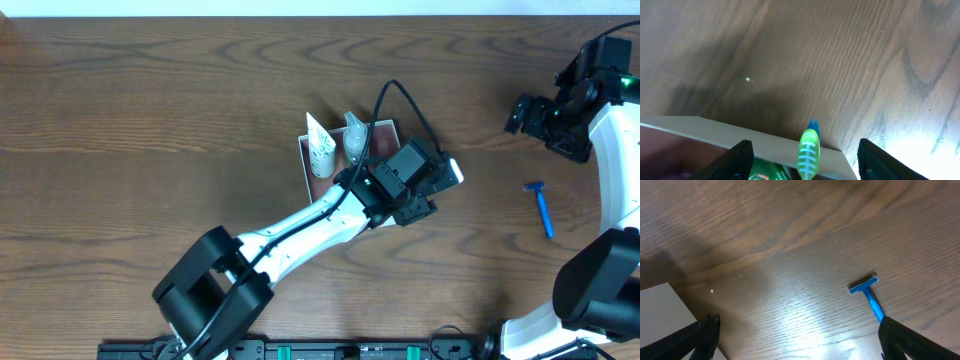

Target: Pack container

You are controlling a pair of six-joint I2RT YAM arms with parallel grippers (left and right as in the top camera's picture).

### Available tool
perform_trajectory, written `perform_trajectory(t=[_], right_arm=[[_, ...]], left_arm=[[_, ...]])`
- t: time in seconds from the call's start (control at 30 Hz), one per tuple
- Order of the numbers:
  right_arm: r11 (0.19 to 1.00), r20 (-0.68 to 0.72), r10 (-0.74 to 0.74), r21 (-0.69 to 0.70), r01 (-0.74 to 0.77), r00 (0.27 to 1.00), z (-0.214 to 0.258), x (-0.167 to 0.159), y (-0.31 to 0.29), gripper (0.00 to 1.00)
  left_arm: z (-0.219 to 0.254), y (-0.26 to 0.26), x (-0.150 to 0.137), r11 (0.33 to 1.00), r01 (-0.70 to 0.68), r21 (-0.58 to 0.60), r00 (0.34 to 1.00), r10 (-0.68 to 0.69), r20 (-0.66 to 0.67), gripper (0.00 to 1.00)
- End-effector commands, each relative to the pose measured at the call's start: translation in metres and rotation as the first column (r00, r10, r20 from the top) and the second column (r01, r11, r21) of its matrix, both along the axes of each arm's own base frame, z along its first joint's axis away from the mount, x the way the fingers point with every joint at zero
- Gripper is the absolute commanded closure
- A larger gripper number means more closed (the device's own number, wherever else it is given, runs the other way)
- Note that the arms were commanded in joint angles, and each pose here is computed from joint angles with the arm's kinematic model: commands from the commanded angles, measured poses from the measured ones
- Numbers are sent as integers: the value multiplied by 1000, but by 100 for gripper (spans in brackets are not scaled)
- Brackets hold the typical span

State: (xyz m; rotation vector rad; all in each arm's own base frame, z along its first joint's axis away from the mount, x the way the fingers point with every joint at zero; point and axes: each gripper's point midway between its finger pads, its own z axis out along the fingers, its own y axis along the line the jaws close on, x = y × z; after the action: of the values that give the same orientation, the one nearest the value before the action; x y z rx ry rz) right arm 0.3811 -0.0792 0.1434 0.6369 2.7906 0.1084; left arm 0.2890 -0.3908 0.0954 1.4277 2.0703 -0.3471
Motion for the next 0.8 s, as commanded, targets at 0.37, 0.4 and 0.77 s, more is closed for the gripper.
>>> perform_trajectory(t=[0.37, 0.4, 0.77], right_arm=[[1000, -8, -18, 8, 18, 1000, -3, -1, -2, 1], [1000, -8, -18, 8, 18, 1000, -3, -1, -2, 1], [1000, -8, -18, 8, 18, 1000, -3, -1, -2, 1]], left_arm=[[-2, -4, 2, 1000, 11, -3, 1000, -11, 7, 40], [-3, -4, 2, 1000, 11, -2, 1000, -11, 6, 42], [-12, -4, 2, 1000, 10, 13, 1000, -10, -5, 57]])
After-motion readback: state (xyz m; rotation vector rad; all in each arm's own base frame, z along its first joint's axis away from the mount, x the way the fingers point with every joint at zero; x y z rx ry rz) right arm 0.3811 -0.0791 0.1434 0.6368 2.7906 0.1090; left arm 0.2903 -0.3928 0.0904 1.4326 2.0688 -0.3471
